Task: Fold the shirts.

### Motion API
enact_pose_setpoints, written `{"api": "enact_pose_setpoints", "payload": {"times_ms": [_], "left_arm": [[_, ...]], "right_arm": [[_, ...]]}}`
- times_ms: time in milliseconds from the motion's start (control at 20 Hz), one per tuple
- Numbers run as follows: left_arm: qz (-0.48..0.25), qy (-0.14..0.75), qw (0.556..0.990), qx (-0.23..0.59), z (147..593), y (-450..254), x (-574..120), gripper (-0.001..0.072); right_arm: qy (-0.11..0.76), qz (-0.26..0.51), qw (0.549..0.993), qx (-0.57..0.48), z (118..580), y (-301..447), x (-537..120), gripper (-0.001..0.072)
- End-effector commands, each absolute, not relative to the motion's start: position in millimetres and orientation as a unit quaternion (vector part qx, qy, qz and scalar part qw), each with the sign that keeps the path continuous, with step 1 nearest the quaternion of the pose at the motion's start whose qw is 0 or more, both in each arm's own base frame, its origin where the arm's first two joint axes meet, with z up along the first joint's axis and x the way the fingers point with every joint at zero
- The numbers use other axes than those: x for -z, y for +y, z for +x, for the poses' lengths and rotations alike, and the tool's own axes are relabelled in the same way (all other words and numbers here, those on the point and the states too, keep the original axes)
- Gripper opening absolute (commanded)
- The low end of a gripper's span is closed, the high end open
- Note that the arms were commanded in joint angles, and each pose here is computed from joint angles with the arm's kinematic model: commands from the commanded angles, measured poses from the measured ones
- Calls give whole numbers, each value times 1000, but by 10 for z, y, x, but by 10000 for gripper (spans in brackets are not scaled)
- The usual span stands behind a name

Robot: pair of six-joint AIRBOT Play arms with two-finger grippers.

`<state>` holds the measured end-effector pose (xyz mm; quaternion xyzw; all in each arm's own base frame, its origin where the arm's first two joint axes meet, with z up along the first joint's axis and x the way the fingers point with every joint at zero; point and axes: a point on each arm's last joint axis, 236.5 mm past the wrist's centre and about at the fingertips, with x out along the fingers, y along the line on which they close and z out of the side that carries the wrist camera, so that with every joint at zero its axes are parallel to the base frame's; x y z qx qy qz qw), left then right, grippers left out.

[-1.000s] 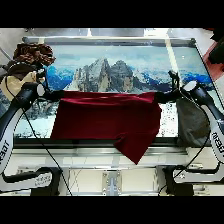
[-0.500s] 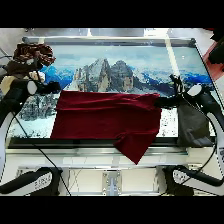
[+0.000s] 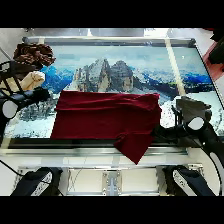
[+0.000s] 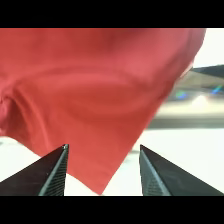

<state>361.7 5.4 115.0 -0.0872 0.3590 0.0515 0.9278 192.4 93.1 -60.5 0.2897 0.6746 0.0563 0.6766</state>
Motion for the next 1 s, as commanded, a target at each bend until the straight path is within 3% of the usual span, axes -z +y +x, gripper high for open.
{"api": "enact_pose_setpoints", "payload": {"times_ms": [0,200,500,800,850,900,950], "left_arm": [[-104,353,929,-43,3547,-7,-1193,355],[-106,356,928,-41,3540,-20,-1185,354],[-113,356,927,-36,3540,-57,-1185,354],[-111,356,927,-35,3540,-59,-1185,354],[-111,356,927,-35,3540,-59,-1185,354],[-111,356,927,-35,3540,-59,-1185,354],[-111,356,927,-35,3540,-59,-1185,354]], "right_arm": [[688,341,640,-32,1631,1083,775,518],[696,352,625,-11,1513,1160,931,518],[649,377,661,9,1765,1297,1035,494],[676,359,643,4,1613,1357,1085,493],[679,355,643,4,1596,1346,1092,468],[677,355,645,4,1605,1343,1091,381],[675,354,647,3,1616,1341,1091,237]]}}
